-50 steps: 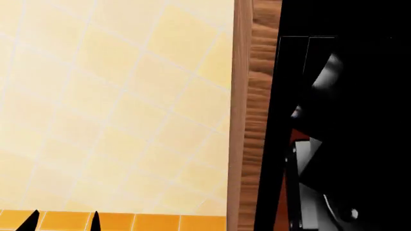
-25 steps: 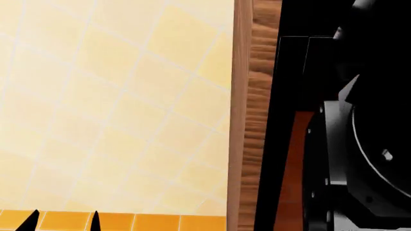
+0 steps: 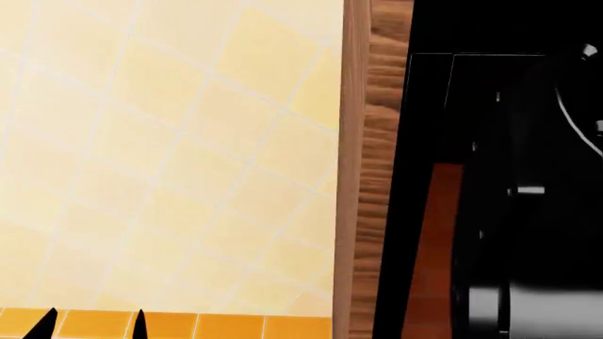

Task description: Close the microwave door

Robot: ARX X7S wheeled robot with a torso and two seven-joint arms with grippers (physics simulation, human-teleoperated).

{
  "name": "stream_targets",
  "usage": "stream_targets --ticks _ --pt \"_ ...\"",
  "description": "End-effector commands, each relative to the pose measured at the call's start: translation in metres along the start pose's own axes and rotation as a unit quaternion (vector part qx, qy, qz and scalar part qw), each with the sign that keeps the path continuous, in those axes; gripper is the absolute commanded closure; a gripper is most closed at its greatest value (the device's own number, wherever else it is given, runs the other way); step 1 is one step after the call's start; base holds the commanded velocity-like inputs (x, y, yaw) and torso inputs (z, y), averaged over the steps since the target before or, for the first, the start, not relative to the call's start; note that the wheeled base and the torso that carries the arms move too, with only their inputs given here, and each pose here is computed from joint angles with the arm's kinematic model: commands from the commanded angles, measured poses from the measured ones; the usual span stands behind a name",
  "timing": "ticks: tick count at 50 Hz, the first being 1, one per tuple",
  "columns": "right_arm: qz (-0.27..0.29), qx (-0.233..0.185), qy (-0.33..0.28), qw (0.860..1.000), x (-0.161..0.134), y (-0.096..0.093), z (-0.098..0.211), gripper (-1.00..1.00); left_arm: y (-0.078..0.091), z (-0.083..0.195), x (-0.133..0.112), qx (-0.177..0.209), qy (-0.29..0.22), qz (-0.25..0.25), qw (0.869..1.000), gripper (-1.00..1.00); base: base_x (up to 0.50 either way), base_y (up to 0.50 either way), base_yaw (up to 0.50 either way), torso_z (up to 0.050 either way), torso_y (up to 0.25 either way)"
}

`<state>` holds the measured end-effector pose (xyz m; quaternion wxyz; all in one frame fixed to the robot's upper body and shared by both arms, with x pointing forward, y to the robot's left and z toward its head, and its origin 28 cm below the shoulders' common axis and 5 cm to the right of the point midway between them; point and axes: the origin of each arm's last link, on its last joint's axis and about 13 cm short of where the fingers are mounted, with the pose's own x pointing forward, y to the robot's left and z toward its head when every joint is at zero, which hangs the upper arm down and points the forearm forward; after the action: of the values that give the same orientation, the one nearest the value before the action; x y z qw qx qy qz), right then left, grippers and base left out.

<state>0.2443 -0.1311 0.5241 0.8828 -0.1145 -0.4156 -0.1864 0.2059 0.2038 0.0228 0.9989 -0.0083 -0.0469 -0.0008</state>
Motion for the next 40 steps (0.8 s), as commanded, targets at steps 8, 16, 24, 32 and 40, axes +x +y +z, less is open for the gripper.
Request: stream_targets --ticks 8,16,24,32,40 --pt "-0.010 0.038 0.033 0.999 0.012 -0.007 -0.010 -1.00 0.000 -0.001 0.000 0.001 0.000 -0.001 1.000 -1.00 0.00 0.00 0.00 0.000 0.000" --pt "-0.002 0.058 0.052 0.997 0.018 -0.006 -0.017 -1.00 0.000 -0.001 0.001 0.002 0.000 -0.001 1.000 -1.00 0.00 0.00 0.00 0.000 0.000" --pt "-0.005 0.054 0.070 0.996 0.022 -0.005 -0.022 -1.00 0.000 0.000 0.000 0.002 0.000 -0.001 1.000 -1.00 0.00 0.00 0.00 0.000 0.000" --pt "-0.009 0.067 0.080 0.995 0.029 -0.009 -0.019 -1.00 0.000 0.000 0.000 0.002 -0.001 -0.001 1.000 -1.00 0.00 0.00 0.00 0.000 0.000" --pt "-0.013 0.082 0.088 0.993 0.031 -0.016 -0.018 -1.00 0.000 0.000 0.000 0.002 -0.001 -0.001 1.000 -1.00 0.00 0.00 0.00 0.000 0.000"
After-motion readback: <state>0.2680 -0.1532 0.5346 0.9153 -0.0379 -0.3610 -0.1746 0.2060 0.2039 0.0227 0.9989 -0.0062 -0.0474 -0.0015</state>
